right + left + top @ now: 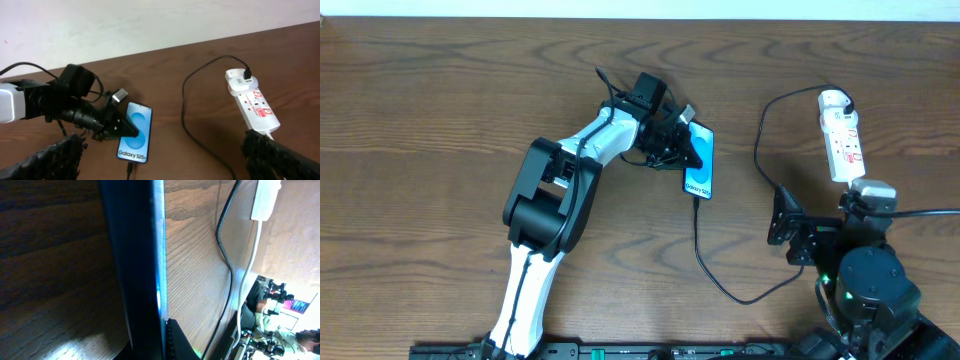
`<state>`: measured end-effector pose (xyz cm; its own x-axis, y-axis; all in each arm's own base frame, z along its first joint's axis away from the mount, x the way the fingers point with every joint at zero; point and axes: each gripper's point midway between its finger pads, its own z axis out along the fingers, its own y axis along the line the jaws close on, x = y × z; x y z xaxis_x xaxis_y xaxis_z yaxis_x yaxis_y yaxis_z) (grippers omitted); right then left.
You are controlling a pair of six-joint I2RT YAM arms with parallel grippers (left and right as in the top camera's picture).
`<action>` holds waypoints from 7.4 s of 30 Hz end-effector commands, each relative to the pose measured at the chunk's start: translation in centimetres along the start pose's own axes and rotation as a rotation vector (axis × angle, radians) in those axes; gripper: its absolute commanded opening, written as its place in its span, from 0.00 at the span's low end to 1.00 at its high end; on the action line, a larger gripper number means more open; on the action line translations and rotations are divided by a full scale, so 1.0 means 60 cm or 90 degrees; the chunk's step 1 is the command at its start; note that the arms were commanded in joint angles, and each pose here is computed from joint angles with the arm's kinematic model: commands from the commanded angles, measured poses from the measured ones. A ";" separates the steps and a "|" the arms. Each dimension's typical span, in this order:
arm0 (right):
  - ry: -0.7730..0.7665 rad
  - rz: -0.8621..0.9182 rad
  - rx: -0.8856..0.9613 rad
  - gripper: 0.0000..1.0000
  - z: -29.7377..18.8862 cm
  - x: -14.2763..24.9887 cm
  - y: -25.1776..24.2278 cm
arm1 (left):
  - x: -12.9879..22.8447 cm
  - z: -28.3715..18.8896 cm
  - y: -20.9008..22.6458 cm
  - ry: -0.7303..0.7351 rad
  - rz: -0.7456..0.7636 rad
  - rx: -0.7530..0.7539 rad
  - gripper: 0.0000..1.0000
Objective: Plug charger to phone and switch on socket
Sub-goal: 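Lower the phone with the left gripper and lay it flat on the table, then release the phone and retract the left arm to the left, then move the right gripper to the power strip and press its switch, then lift the right gripper off the power strip and pull it back down-right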
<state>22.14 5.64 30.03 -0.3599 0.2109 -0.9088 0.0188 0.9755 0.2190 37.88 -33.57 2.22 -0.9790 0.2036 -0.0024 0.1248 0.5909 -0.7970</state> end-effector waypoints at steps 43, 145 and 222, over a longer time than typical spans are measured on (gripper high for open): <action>-0.014 0.016 0.004 0.99 0.002 -0.012 0.001 | -0.003 -0.022 0.088 -0.042 -0.050 -0.195 0.47; 0.499 0.368 0.336 0.01 0.544 0.219 -0.388 | 0.444 -0.656 -0.049 -0.517 -0.035 -0.647 0.98; 0.249 0.128 0.197 0.99 -0.123 -0.005 -0.132 | 0.444 -0.656 -0.049 -0.517 -0.035 -0.647 0.98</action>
<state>14.81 -3.56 32.71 -0.6015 0.4348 -0.6701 0.4263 0.8842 0.1911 17.84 0.69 28.28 -0.7573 -0.1668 -0.6314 -0.2064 0.9784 -0.0109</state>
